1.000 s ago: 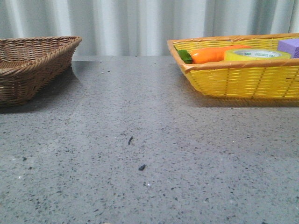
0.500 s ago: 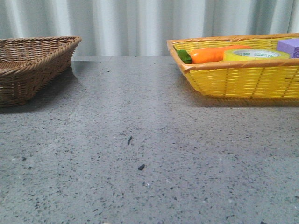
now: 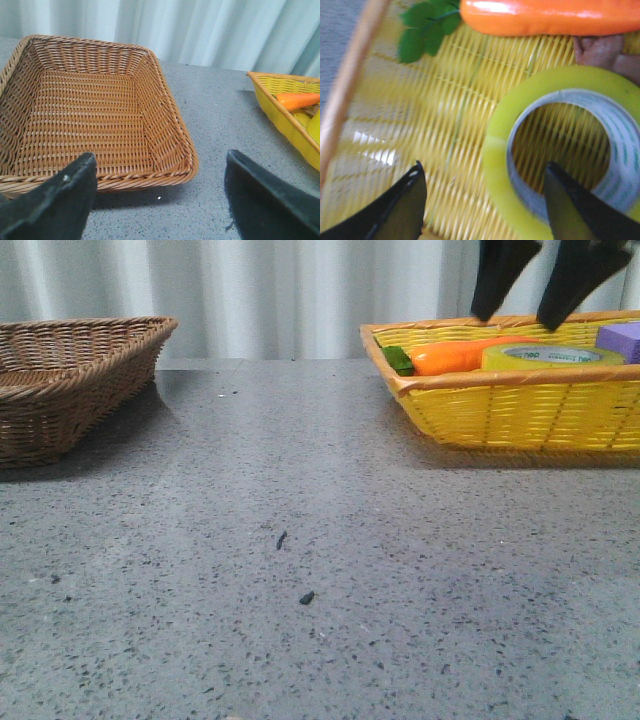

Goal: Transfer tape with both arms
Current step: 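Lower the right gripper into the yellow basket and grasp the yellow tape roll, then carry the tape roll toward the brown basket and set it on the table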

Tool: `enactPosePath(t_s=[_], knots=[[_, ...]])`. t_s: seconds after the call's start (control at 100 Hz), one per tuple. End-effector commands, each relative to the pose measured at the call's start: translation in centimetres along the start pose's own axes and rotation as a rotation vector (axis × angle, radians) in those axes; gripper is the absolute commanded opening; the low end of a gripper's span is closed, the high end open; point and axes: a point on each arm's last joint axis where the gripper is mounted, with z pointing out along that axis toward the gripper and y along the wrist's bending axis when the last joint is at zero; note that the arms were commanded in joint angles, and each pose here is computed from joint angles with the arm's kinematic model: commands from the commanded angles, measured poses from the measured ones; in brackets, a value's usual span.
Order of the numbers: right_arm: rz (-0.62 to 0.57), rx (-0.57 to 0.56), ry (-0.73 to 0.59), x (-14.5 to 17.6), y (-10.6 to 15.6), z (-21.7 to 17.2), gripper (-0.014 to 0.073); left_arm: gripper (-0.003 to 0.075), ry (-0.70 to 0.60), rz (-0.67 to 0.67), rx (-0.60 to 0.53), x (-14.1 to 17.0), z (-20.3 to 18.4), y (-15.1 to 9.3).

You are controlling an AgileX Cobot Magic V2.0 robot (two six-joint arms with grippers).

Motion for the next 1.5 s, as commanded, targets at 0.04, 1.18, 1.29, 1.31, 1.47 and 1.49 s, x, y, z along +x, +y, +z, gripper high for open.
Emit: enactPosePath(t_s=[0.04, 1.18, 1.29, 1.31, 1.47, 1.49], knots=[[0.034, 0.056, -0.027, -1.3, -0.7, 0.1, 0.0419, 0.0491, -0.067, -0.013, 0.021, -1.4, -0.2, -0.4], [-0.383, -0.204, -0.395, -6.1, 20.2, -3.9, -0.0040, 0.0491, -0.026, -0.005, 0.063, -0.8, -0.1, -0.8], [-0.382, -0.184, -0.298, -6.1, 20.1, 0.2, -0.0004, 0.0491, 0.022, -0.003, 0.066, -0.3, 0.0, -0.8], [-0.383, -0.182, -0.281, -6.1, 20.1, 0.8, 0.0020, 0.0491, 0.029, -0.003, 0.066, -0.2, 0.0, -0.8], [-0.374, -0.178, -0.235, -5.9, 20.1, 2.4, 0.0354, 0.0491, 0.083, -0.003, 0.065, 0.6, 0.1, -0.7], [-0.374, -0.180, -0.237, -5.9, 20.1, 2.3, 0.0397, 0.0491, 0.086, -0.003, 0.065, 0.6, 0.1, -0.7]])
